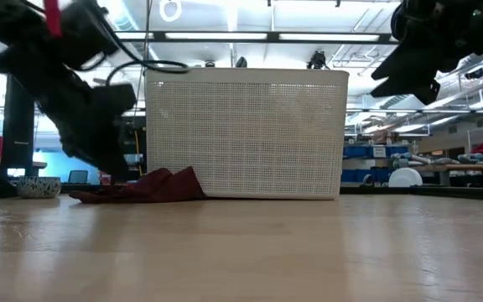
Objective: Sort clothes
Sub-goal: Put the red underwear into the white laundry bin
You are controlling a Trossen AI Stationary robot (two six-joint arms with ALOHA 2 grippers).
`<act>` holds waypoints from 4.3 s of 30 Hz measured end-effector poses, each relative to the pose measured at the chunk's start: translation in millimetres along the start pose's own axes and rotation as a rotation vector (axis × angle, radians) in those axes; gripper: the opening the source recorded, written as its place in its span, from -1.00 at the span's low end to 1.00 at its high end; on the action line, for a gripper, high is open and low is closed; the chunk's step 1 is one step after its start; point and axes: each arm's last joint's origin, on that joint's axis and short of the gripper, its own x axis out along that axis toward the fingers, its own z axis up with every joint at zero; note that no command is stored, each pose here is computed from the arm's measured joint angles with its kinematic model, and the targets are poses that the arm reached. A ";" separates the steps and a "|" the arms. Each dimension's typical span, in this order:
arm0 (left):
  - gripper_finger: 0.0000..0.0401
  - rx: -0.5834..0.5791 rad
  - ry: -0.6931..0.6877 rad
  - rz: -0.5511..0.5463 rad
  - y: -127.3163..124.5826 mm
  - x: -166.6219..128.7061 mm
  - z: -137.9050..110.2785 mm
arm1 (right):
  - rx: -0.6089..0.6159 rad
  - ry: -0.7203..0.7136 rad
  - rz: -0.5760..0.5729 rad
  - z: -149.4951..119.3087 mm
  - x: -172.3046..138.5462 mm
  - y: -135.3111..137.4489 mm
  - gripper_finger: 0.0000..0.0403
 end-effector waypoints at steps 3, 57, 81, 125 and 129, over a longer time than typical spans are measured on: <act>-0.49 -0.003 0.024 0.036 2.2 10.5 -1.7 | -0.008 -0.007 0.018 0.3 -0.6 2.2 -0.08; -1.00 0.064 -0.191 -0.070 -54.7 -194.4 125.6 | 0.008 0.010 0.048 -0.4 -0.2 4.0 -0.15; -1.00 0.095 -0.626 -0.007 -36.1 -227.6 213.0 | 0.008 0.009 0.048 -0.4 -0.2 4.1 -0.15; -0.97 0.053 -0.038 -0.261 5.8 112.1 257.7 | -0.025 0.059 0.014 -6.4 10.3 5.2 -0.15; -0.87 0.051 -0.067 -0.277 5.5 95.9 263.4 | -0.034 0.060 0.014 -6.5 10.3 5.1 -0.15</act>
